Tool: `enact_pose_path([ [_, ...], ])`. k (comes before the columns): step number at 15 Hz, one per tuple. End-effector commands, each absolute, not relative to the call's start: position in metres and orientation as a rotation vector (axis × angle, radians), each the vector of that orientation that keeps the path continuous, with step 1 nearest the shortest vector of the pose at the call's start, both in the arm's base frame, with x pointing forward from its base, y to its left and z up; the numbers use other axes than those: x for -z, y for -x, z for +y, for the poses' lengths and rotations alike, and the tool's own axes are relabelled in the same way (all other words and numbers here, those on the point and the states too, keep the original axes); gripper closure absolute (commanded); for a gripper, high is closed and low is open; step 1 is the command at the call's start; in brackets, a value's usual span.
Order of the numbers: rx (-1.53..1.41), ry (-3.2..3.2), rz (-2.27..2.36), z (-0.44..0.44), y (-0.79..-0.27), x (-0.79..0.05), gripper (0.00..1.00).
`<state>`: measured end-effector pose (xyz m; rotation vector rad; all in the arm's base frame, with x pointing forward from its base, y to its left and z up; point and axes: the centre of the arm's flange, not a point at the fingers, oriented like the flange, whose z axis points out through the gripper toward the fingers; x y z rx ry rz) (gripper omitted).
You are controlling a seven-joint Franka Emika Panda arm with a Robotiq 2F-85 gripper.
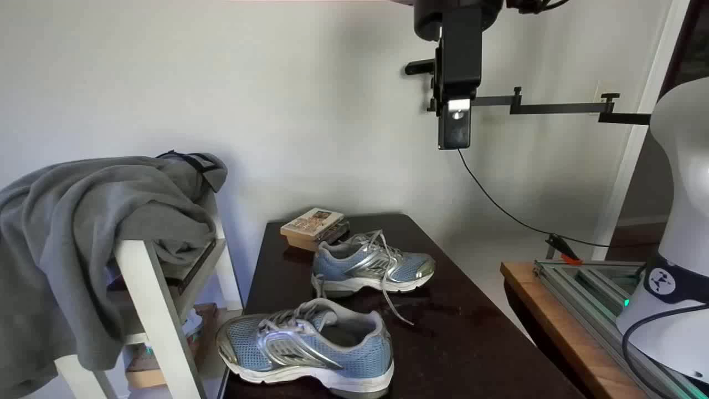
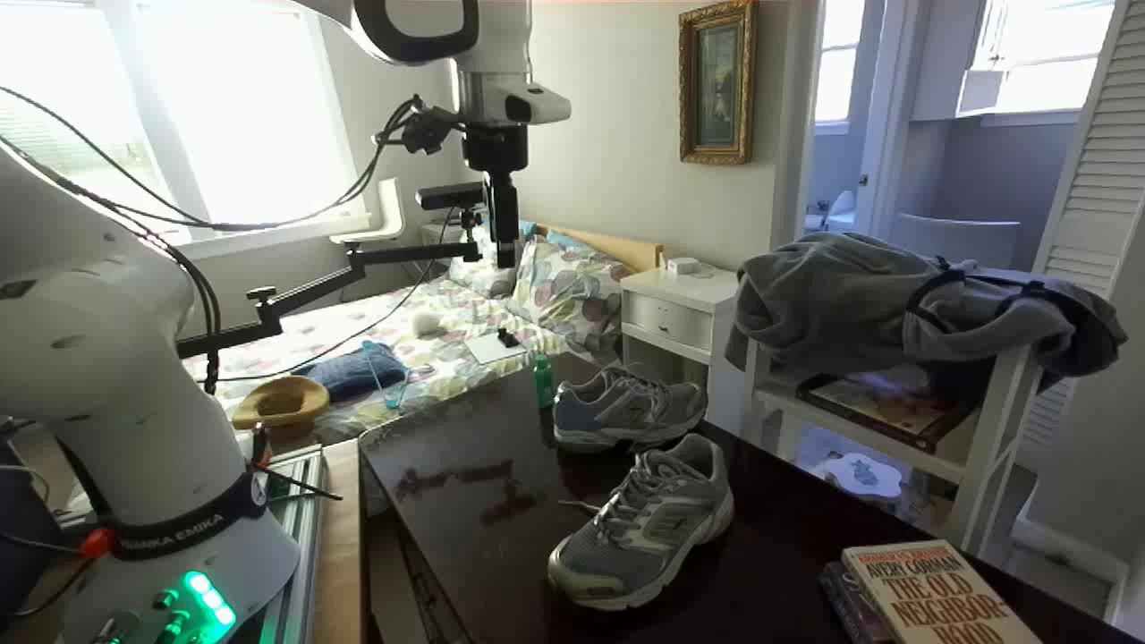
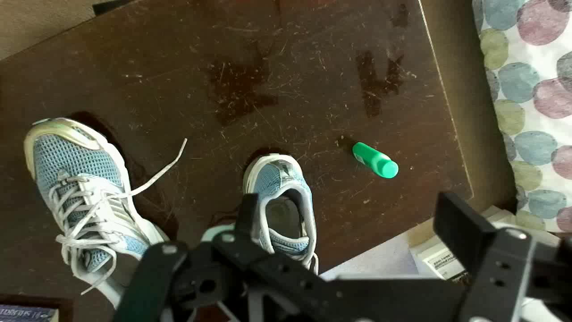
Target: Turn the left shoe to the right
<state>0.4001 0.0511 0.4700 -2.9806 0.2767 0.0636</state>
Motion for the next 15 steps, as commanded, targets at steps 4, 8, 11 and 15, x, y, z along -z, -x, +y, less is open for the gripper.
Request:
enact_pose_path([
  [4,-0.064,2.981,0.277,0.051,-0.4,-0.47,0.0],
  [8,-0.087,3.071,-0.012,0.056,-0.437,-0.449,0.0],
  [11,-0.102,3.135,-0.228,0.08,-0.472,-0.421,0.0],
  [15,-0.133,3.21,-0.529,0.116,-0.506,-0.382,0.0],
])
